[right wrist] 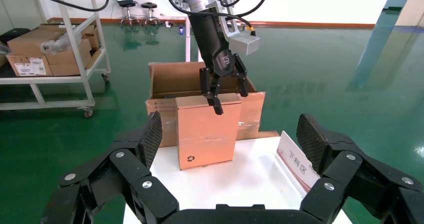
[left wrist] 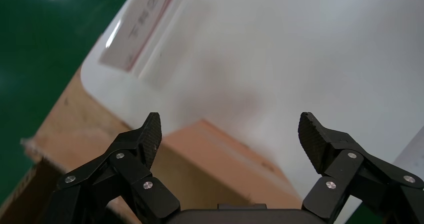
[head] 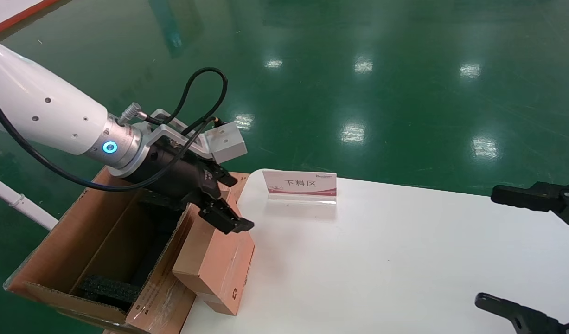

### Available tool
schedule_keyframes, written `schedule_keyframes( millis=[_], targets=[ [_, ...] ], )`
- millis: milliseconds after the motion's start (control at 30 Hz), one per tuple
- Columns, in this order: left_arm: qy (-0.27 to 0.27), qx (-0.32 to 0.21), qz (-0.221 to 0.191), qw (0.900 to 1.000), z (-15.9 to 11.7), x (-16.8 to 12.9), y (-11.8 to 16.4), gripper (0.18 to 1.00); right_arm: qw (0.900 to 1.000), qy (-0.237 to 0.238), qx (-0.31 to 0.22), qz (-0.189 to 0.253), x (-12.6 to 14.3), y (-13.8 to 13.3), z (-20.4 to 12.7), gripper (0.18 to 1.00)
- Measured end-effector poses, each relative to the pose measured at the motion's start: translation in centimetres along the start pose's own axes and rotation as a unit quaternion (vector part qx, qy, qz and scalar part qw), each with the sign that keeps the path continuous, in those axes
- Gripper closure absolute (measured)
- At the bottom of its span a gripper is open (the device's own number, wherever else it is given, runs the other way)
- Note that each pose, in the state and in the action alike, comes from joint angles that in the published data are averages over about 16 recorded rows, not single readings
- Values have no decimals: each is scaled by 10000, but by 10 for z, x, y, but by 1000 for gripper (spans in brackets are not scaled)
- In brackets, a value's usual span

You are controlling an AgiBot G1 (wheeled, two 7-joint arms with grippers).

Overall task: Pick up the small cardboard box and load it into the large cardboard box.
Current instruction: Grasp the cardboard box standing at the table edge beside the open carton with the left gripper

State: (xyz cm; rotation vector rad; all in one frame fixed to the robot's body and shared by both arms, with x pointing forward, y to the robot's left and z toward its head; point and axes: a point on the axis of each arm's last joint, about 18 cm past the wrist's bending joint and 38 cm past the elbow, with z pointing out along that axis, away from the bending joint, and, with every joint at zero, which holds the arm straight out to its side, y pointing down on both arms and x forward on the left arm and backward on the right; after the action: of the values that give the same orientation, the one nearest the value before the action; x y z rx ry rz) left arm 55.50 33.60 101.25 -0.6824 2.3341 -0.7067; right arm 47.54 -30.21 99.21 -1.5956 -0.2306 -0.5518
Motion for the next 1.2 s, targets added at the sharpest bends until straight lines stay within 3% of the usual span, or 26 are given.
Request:
schedule_keyframes(
  millis=[667, 1200],
  targets=[
    [-211, -1006, -397, 9939, -9, 2, 2, 184, 10000, 0, 0, 0, 0, 0, 0, 178],
    [-198, -1388, -688, 9877, -9, 5, 16, 184, 10000, 0, 0, 0, 0, 0, 0, 178]
  ],
)
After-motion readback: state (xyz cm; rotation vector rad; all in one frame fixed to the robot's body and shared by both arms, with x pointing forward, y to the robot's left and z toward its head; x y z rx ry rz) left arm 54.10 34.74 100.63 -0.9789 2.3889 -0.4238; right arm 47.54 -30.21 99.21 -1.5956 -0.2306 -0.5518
